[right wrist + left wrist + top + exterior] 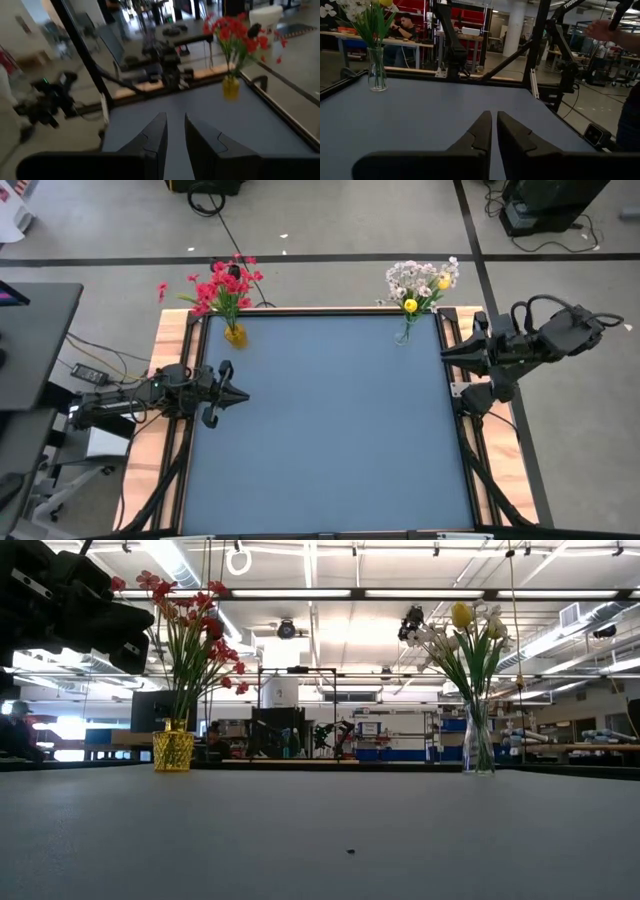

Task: Sort flowers into vase by color
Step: Return to Home Position

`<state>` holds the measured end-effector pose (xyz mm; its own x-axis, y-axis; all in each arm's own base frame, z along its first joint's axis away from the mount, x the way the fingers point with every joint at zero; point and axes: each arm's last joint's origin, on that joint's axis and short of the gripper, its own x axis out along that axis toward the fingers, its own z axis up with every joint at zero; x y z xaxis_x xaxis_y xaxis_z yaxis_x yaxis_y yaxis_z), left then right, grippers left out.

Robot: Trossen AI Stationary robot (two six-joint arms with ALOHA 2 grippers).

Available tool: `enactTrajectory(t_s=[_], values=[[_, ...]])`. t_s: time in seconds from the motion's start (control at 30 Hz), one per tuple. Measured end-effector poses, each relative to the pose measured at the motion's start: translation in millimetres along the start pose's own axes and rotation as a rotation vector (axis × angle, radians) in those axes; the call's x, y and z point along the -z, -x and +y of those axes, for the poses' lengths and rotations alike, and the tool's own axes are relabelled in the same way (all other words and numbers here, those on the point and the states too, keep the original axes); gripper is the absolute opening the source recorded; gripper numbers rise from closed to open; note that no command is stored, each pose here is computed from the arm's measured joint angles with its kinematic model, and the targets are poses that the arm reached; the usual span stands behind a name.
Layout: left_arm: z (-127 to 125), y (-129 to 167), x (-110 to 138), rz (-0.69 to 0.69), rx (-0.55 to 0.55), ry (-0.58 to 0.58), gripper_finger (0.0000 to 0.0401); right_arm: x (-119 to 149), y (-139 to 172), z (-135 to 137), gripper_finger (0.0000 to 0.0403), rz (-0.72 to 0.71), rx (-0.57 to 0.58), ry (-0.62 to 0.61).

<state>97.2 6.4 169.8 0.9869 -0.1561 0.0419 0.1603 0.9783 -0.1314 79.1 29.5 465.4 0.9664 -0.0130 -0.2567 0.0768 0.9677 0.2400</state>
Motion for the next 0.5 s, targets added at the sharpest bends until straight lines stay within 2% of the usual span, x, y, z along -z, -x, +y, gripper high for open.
enactTrajectory(t_s=[0.2,0.33,0.43,0.5], values=[[0,0,0,0.000,0.001,0.000,0.0036,-11,1,4,0.0077,-0.097,-0.043,-0.090],[0,0,0,0.000,0.001,0.000,0.0036,-11,5,2,0.0077,-0.113,-0.044,-0.085],[0,0,0,0.000,0.001,0.000,0.0036,-16,6,0,0.0077,-0.185,0.045,-0.069],[0,0,0,0.000,0.001,0.000,0.0036,-10,-2,0,0.0077,-0.197,0.102,-0.039]])
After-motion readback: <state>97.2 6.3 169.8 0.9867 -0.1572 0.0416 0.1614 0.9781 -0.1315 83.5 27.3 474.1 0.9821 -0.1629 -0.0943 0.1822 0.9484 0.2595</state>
